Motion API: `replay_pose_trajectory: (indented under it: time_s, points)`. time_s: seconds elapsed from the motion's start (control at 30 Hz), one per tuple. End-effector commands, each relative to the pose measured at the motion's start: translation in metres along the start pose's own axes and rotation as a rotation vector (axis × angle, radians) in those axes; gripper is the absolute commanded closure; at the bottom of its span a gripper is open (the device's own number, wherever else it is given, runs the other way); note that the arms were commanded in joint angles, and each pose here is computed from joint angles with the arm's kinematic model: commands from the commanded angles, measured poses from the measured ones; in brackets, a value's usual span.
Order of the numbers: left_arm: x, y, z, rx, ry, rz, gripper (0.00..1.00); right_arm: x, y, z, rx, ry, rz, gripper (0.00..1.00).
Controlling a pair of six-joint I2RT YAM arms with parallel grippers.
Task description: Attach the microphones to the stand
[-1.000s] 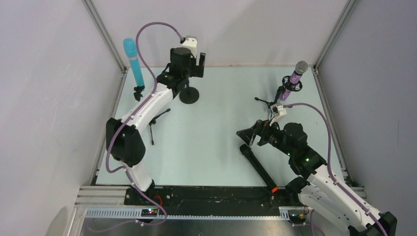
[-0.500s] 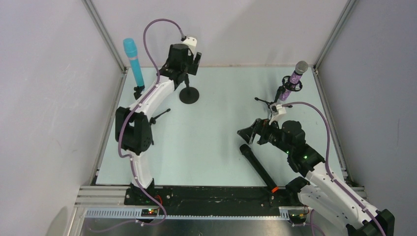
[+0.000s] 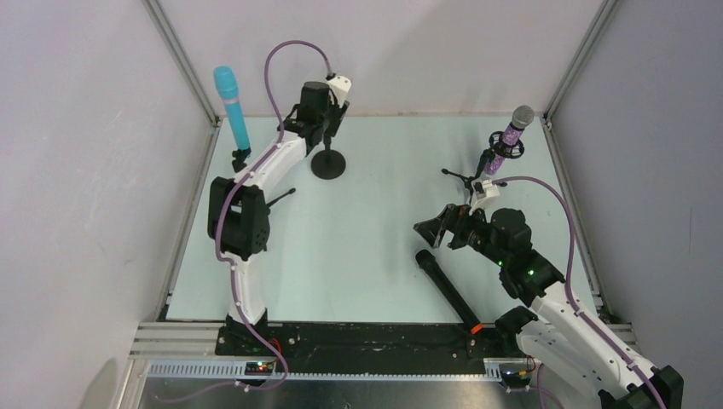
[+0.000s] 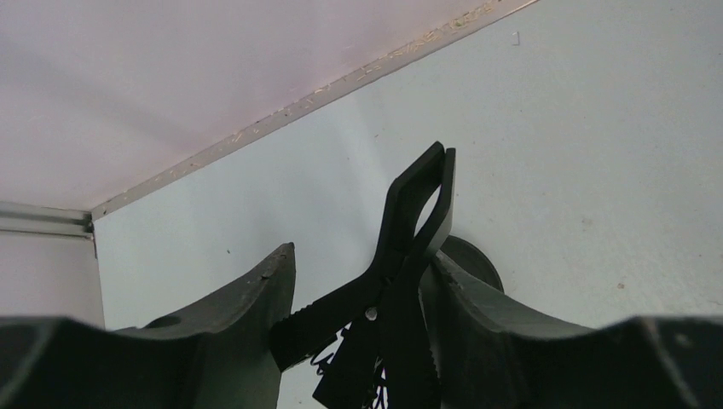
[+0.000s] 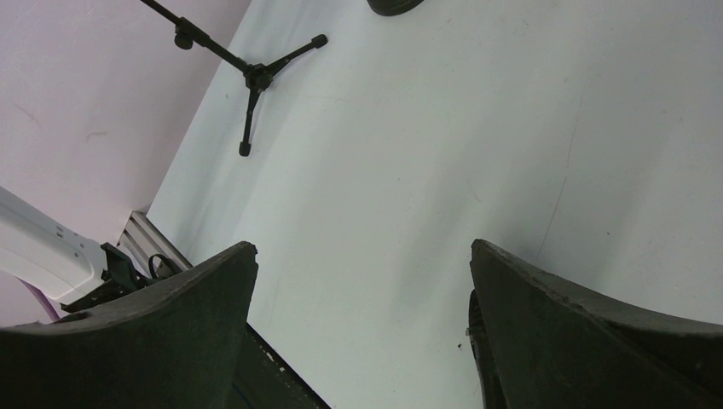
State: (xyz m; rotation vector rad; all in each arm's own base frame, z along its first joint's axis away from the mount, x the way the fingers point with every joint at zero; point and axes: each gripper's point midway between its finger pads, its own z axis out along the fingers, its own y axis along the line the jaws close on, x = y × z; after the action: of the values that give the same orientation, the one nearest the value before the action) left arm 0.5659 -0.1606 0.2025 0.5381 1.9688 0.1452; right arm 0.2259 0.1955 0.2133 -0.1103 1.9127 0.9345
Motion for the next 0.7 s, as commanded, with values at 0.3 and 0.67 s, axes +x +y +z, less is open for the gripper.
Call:
replay_pose_trajectory:
  time_s: [0.3,0.67]
  points:
    - [-0.043,-0.036,-0.059,0.258,-0.163,-0.034,0.96,-0.021,0.008,-0.003,-0.021,-0.057,-0.043,0.0]
    - [-0.05,-0.093,-0.155,0.479,-0.255,-0.037,1.0,-0.027,0.007,-0.008,-0.017,-0.082,-0.056,0.0]
